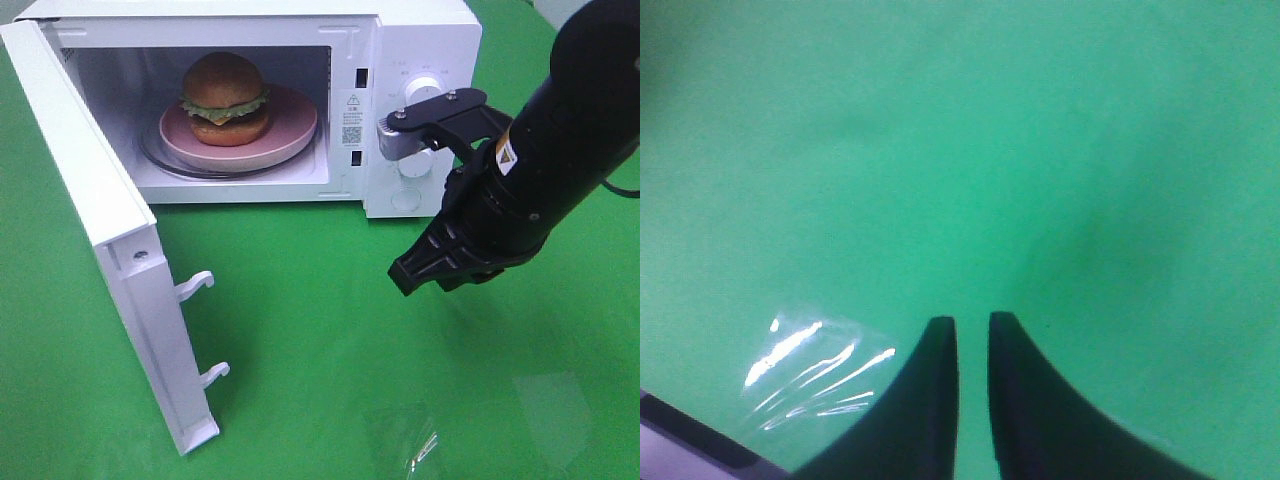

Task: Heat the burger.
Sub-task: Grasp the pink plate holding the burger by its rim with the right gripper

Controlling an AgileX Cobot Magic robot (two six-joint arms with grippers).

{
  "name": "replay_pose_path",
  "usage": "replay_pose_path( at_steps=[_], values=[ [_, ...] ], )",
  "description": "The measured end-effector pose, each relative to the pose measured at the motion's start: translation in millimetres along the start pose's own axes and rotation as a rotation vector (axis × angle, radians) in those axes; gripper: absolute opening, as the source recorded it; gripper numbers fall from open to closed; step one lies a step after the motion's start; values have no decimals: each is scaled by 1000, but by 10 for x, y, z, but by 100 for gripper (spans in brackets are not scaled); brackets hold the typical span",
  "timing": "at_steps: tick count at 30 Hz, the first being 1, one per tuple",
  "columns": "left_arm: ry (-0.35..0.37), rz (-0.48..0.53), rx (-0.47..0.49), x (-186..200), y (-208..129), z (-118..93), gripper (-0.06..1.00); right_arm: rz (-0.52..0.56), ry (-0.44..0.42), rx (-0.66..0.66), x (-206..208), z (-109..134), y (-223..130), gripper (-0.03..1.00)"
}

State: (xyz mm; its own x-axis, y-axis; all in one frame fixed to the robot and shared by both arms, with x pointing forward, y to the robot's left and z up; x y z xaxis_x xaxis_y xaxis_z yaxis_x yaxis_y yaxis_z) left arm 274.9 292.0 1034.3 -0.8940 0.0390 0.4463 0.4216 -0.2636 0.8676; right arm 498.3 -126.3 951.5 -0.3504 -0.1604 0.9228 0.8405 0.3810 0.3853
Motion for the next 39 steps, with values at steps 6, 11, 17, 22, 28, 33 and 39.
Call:
replay_pose_path(
  at_steps=[6,11,17,22,28,33,39],
  values=[
    [0,0,0,0,0,0,99,-28,1,170,156,20,185,12],
    [0,0,0,0,0,0,99,-51,0,340,234,33,281,13],
    [0,0,0,0,0,0,99,-57,-7,597,245,35,297,14],
    [0,0,0,0,0,0,99,-56,-22,822,245,24,301,16],
    [0,0,0,0,0,0,99,-51,-62,1054,246,-16,319,22],
    [0,0,0,0,0,0,99,-93,-99,1101,253,-26,393,36],
    [0,0,0,0,0,0,99,-125,-113,1107,259,-18,439,65]
  ],
)
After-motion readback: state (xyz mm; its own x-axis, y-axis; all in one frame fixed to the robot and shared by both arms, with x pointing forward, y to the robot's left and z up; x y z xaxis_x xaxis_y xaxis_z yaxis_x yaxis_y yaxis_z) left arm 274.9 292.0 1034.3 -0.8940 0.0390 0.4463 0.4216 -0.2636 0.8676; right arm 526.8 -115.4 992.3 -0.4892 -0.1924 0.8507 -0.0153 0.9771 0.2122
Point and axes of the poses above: a point on each arm's last joint axis where the gripper is mounted, x pointing back along that axis away from the gripper, z along the wrist's bending axis when the last joint is at zero, y = z × x, the point moved 5 cm from there along -x, pointing out along that axis toward the gripper, and after that the axes turned 11 degrees about -x, right-handed, at the moved point
